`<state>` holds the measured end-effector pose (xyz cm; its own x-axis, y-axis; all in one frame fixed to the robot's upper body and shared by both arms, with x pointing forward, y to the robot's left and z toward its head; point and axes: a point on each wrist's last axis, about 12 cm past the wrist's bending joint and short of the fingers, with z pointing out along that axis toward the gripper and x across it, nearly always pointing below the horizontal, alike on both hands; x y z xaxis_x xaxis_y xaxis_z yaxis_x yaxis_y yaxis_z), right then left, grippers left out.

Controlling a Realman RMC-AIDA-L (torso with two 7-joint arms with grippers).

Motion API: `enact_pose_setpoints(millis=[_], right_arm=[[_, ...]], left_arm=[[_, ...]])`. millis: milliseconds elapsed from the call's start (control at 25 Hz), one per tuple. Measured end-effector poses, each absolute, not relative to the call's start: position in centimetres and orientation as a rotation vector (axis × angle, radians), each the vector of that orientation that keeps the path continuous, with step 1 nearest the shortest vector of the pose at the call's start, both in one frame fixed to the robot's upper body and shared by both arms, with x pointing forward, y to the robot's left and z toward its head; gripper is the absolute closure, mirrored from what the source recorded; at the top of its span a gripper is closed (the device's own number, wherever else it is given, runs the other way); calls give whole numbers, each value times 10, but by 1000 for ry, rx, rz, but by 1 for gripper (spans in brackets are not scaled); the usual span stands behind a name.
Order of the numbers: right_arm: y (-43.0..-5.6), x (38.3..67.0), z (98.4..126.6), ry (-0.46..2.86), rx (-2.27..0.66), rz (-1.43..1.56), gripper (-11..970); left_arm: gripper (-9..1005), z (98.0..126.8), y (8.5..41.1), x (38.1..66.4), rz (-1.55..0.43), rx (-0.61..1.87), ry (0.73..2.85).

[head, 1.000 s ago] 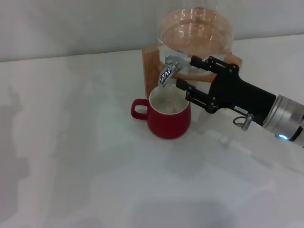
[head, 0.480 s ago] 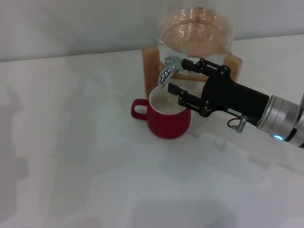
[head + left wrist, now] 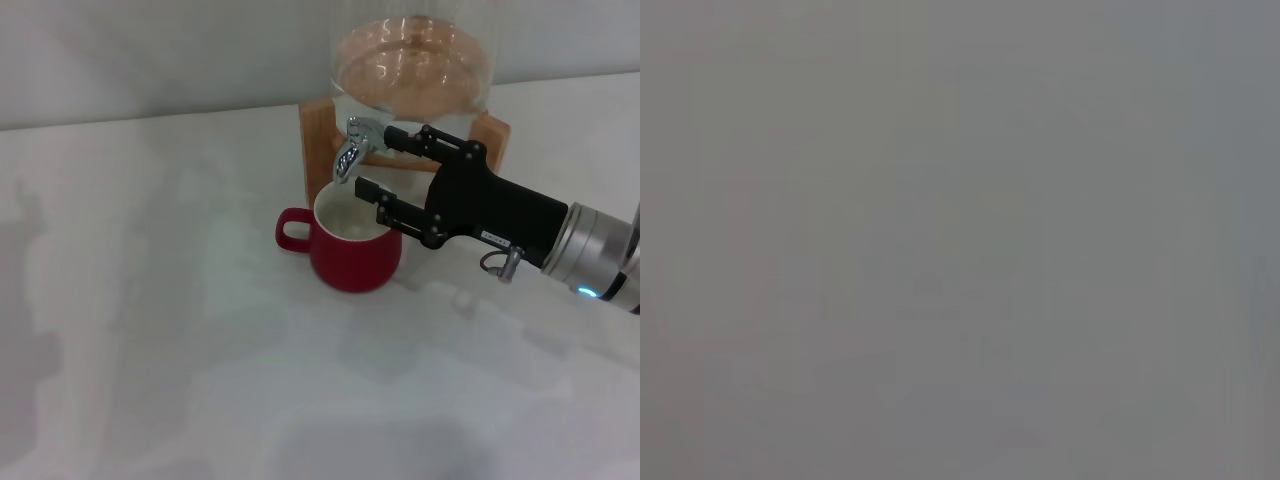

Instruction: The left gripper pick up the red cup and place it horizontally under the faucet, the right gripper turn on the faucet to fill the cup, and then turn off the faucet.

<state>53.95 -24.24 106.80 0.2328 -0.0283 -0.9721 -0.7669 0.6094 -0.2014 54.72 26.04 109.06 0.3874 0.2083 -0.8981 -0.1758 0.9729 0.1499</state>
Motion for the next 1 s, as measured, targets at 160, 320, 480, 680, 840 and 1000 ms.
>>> enact_pose_setpoints(millis=[160, 320, 480, 680, 840, 1000], right_arm=[[-244, 538, 1067, 1254, -787, 583, 327], [-245, 537, 1066, 1257, -779, 577, 327], [-248, 536, 1065, 1260, -773, 563, 327], [-259, 535, 1064, 1266, -744, 514, 326], [-269, 528, 1065, 1255, -718, 489, 326], [-279, 519, 1064, 1255, -698, 472, 326]], left_arm=[[572, 1091, 260, 547, 244, 32, 1146], [572, 1091, 260, 547, 244, 32, 1145], [573, 1091, 260, 547, 244, 31, 1145], [573, 1090, 260, 546, 246, 29, 1147], [573, 1089, 261, 545, 250, 29, 1150], [573, 1088, 262, 544, 256, 30, 1152]])
